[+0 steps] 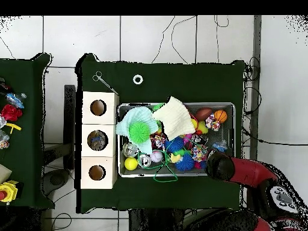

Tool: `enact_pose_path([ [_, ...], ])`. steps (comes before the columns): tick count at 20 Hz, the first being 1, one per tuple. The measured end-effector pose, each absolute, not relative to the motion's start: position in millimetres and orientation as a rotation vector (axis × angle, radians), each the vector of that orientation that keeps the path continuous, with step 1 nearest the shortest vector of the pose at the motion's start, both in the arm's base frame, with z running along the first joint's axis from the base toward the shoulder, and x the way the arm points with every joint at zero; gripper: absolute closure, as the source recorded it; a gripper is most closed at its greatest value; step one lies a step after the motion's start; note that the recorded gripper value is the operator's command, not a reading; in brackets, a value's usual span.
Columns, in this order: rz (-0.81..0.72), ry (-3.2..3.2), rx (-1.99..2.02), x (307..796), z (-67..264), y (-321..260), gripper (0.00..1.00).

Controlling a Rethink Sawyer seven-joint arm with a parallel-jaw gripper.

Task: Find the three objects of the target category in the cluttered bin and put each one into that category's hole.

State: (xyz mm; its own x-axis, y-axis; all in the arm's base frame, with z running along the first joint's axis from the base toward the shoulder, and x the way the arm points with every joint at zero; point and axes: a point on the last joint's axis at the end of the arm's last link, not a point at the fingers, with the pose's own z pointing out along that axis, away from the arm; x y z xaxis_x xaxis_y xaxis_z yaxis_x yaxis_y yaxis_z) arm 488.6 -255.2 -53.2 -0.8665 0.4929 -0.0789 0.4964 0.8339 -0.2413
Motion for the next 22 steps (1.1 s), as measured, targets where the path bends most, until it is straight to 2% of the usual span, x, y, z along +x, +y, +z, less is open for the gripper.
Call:
enact_pose_path([
  [4, -0.45, 2.994, 0.776, 495, -36, -259, 0.0],
  [11, -0.604, 2.971, 0.703, 513, 16, -267, 0.0],
  [14, -0.637, 2.948, 0.682, 518, 30, -271, 0.0],
  [22, -0.651, 2.917, 0.699, 520, 27, -292, 0.0],
])
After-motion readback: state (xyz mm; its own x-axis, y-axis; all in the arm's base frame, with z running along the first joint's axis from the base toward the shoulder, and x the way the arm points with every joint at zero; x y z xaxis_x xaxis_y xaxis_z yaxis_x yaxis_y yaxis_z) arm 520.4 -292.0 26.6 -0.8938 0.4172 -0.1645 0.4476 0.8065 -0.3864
